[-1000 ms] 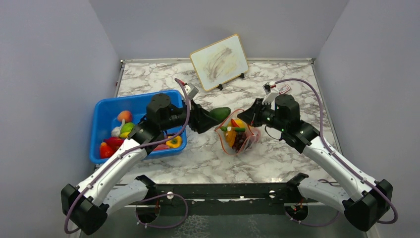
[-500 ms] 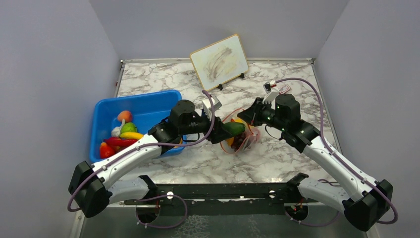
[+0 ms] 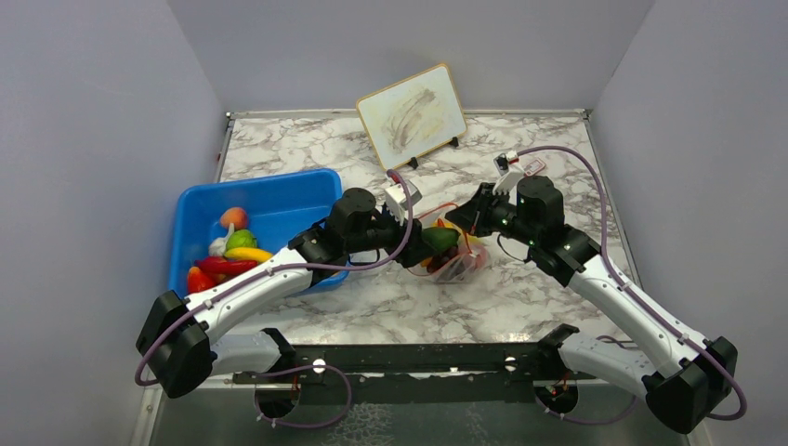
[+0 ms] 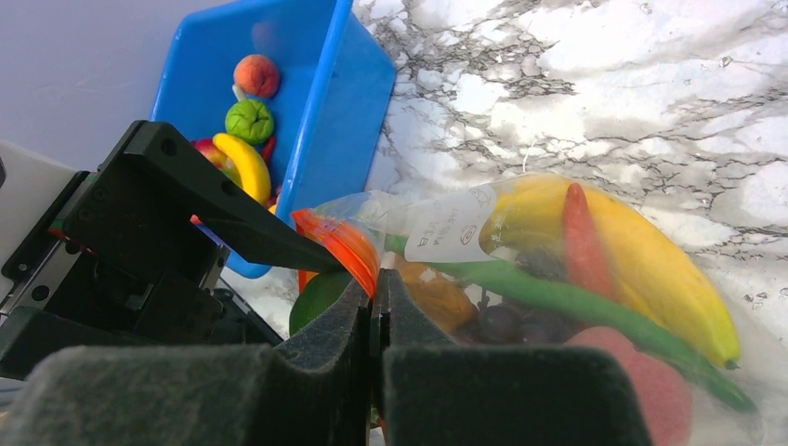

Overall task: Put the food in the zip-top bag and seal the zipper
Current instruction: Place the fake fruit in the zipper food storage bag.

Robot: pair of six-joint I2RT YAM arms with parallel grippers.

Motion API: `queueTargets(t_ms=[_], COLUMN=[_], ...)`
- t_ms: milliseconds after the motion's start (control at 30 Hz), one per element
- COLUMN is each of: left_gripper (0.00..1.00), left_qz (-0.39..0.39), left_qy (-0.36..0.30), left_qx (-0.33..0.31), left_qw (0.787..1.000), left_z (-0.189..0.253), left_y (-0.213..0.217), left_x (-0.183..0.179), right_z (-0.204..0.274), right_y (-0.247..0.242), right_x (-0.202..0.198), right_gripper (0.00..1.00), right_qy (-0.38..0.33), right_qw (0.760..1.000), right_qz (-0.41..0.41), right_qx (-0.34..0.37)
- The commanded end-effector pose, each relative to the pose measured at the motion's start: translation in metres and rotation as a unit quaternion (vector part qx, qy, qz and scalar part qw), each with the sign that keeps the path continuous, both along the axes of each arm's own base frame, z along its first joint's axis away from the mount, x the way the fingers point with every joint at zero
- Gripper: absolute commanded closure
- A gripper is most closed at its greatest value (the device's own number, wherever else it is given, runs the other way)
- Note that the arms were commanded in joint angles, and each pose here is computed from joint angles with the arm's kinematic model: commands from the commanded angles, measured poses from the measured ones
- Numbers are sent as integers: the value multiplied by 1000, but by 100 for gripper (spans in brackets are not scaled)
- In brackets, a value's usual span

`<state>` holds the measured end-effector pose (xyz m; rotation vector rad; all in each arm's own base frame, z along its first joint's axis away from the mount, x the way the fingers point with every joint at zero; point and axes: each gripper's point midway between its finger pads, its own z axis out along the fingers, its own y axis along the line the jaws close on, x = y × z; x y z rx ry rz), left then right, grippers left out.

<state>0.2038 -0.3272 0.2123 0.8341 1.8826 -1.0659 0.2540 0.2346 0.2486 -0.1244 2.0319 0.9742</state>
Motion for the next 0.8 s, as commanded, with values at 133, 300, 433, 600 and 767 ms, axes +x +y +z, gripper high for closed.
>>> queueTargets(t_ms=[133, 300, 433, 600, 767], left_gripper=[31, 20, 20, 30, 29], left_qz=[2, -16, -22, -47, -50], left_qy=[-65, -107, -136, -193, -234], left_qx=[-6, -4, 6, 60, 87], left_qw=[998, 994, 990, 978, 967], left_z=[23, 36, 44, 51, 58], left_y=[2, 6, 11, 24, 37], left_x=[6, 2, 2, 2, 3], right_z=[29, 27, 31, 41, 44], right_y=[4, 2, 1, 11, 20], right_x=[-1, -2, -4, -18, -38], right_gripper=[99, 99, 99, 99, 99], right_qy=[-39, -44, -54, -82, -101], right_qw=[999, 999, 998, 993, 983], right_qz=[10, 13, 19, 85, 156], right_qx=[27, 17, 16, 8, 11])
